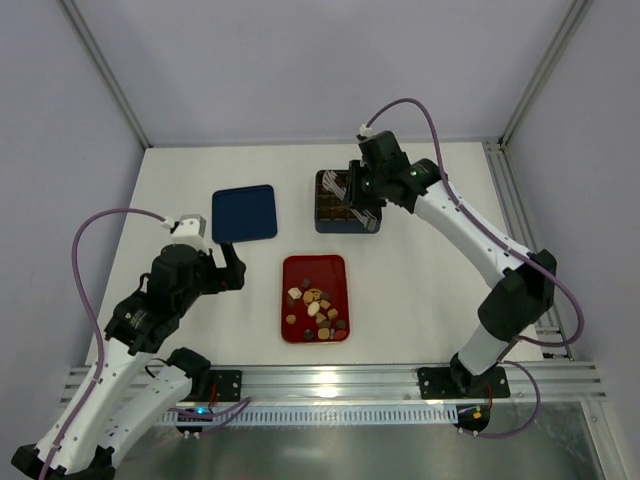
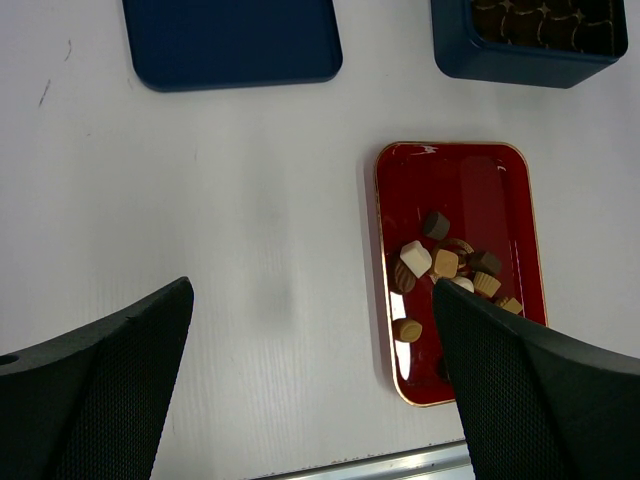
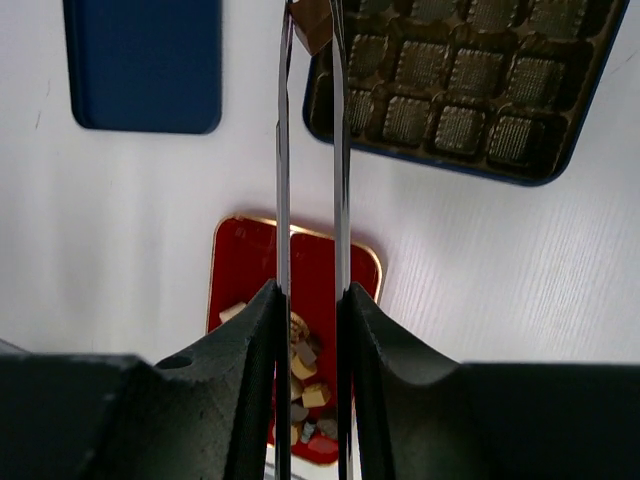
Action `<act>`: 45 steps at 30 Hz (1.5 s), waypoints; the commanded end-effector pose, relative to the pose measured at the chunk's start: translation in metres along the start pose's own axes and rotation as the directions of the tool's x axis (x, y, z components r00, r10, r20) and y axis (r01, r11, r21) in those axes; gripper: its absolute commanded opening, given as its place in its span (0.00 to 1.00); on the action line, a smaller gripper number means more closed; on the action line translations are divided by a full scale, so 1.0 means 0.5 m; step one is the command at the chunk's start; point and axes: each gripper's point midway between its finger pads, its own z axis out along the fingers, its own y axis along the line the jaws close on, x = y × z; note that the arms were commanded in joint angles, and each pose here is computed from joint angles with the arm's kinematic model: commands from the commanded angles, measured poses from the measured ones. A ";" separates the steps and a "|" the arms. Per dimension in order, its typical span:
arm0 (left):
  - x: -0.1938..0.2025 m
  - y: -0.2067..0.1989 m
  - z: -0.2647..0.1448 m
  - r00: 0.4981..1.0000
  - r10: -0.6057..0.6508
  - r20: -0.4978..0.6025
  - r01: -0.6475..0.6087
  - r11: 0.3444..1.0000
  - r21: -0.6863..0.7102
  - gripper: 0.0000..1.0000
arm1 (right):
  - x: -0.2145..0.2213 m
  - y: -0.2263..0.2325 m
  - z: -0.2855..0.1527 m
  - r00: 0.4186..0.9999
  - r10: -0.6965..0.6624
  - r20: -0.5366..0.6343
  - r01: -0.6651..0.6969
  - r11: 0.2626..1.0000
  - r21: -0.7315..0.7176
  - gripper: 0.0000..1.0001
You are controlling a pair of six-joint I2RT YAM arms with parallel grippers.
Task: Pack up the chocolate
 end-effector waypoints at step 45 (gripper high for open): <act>-0.007 -0.002 0.008 1.000 -0.006 0.010 0.006 1.000 -0.007 1.00 | -0.128 -0.047 0.229 0.997 0.045 0.054 -0.052 0.991 0.124 0.38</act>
